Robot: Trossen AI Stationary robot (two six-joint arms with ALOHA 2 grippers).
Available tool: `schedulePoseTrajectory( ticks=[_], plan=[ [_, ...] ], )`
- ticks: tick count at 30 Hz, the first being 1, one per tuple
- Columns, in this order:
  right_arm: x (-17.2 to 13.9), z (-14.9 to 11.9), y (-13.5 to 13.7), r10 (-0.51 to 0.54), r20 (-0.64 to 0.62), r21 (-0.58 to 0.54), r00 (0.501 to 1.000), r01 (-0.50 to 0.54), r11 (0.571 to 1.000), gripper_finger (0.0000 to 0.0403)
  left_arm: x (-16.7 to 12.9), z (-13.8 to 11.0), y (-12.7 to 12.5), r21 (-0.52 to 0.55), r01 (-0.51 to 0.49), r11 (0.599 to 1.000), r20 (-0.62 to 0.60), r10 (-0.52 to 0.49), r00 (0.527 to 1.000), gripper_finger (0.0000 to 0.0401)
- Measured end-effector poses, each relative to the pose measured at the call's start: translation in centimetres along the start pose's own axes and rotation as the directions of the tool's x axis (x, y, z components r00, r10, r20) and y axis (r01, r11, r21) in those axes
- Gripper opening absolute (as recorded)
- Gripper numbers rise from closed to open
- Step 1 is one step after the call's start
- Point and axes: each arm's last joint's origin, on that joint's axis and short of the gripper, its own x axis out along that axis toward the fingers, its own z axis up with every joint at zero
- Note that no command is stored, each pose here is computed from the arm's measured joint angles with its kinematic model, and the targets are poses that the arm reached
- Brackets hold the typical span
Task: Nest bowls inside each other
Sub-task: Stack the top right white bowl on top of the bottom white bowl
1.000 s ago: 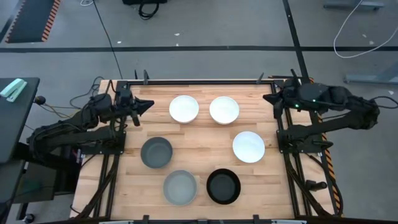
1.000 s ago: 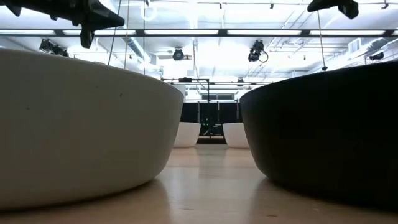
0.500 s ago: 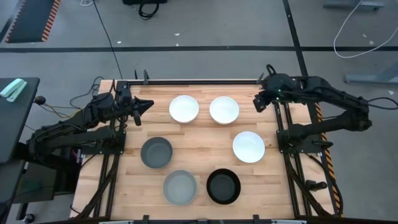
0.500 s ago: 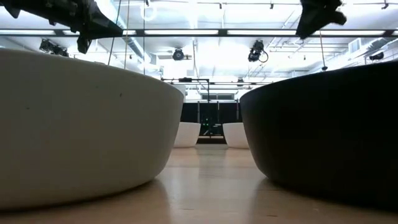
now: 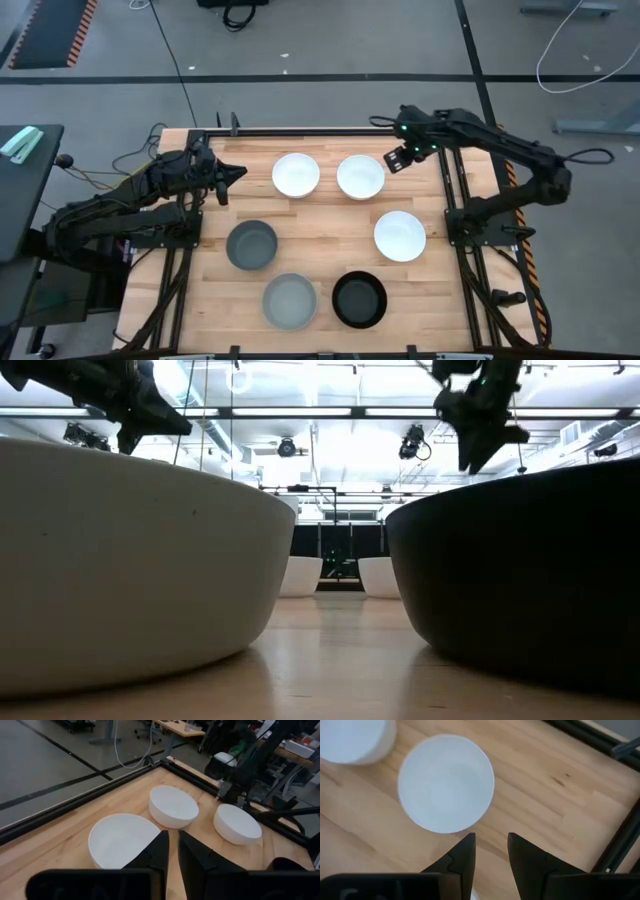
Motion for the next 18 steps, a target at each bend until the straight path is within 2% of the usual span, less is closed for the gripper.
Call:
schedulePoseTrajectory(
  ticks=[7,14,18],
  plan=[
    [3.9,2.0,0.0,-0.053,-0.122,-0.005,0.991,0.053,0.999,0.0121,0.0,0.1,0.0,0.0,0.002,1.0,0.006,-0.002,1.0,0.0051],
    [7.7,3.7,0.9,-0.001,-0.18,-0.023,0.984,-0.004,1.0,0.0121,0.0,0.0,0.0,0.0,0.002,1.0,0.006,-0.002,1.0,0.0057],
    [9.4,4.2,1.2,-0.008,-0.205,-0.032,0.979,0.001,0.999,0.012,0.0,0.0,0.0,0.0,0.002,1.0,0.005,-0.002,1.0,0.0059]
  ],
)
